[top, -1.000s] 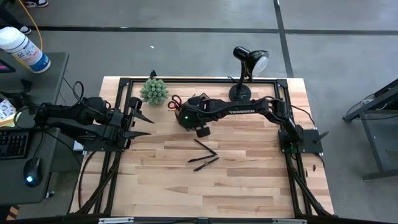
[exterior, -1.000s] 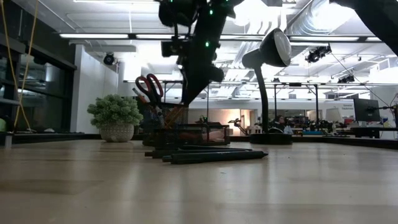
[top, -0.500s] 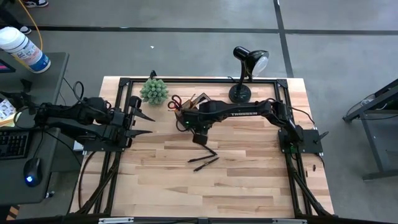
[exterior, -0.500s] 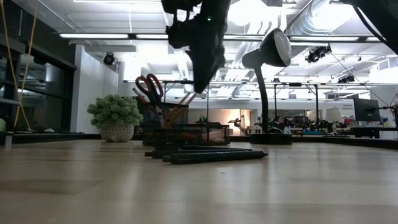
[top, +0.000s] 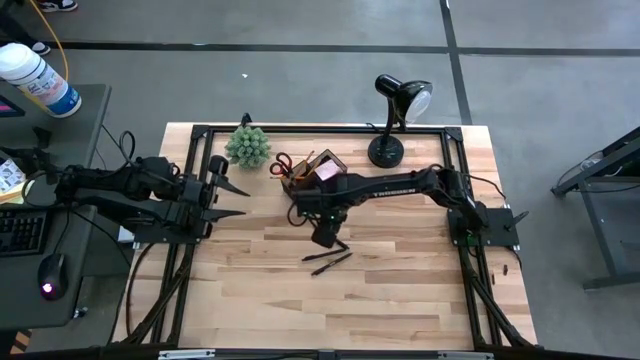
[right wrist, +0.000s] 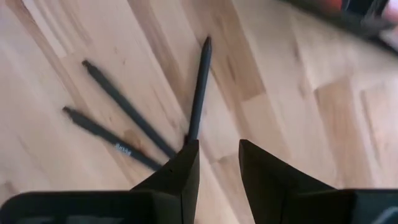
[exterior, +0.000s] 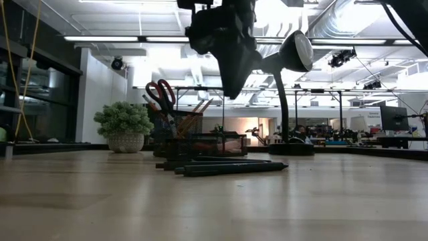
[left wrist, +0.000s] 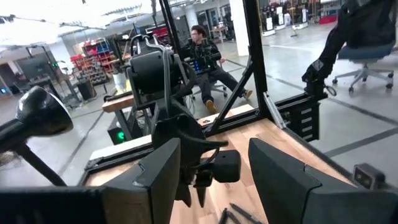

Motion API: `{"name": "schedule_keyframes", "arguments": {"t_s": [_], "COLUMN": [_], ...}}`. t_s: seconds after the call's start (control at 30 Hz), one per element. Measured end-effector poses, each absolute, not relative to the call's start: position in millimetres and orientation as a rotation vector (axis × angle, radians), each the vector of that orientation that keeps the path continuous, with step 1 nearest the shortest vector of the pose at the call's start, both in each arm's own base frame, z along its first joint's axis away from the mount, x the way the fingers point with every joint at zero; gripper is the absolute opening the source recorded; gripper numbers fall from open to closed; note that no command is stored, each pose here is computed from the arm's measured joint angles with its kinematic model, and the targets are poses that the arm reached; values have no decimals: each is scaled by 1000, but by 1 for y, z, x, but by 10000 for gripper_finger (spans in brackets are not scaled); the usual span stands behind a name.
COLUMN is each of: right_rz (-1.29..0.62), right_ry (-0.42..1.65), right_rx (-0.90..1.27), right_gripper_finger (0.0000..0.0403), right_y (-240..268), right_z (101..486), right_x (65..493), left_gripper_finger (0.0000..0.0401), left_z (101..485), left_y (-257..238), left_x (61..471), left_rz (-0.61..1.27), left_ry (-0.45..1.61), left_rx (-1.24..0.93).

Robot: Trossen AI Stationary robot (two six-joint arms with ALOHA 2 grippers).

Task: Pick and place office supplies into organizer
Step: Put the bottom black pen into the black desk organizer

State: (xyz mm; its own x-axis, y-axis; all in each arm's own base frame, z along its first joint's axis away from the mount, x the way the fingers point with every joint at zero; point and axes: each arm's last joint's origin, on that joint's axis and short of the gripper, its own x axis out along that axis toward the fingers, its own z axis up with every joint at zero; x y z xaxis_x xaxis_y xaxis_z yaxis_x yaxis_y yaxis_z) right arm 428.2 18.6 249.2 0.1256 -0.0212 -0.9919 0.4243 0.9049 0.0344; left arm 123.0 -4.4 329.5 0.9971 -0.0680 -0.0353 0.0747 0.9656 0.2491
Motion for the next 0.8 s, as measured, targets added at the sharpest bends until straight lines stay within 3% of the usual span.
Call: {"name": "schedule_keyframes", "arguments": {"t_s": [0.23,0.47,0.8], "right_rz": [-319,-478,-575], "right_ry": [1522,1634,1578], "right_rx": [332,245,120], "right_gripper_finger": [106,106,106], "right_y": [32,38,56], "right_z": [249,249,252], "right_x": [418,401,397], "left_gripper_finger": [179,179,179], "left_z": [330,327,321], "left_y": [-4,-2,-4], "left_x": [123,128,152], "left_rz": [-52,19,-19], "left_ry": [35,57,99], "left_rx": [25,26,20]}}
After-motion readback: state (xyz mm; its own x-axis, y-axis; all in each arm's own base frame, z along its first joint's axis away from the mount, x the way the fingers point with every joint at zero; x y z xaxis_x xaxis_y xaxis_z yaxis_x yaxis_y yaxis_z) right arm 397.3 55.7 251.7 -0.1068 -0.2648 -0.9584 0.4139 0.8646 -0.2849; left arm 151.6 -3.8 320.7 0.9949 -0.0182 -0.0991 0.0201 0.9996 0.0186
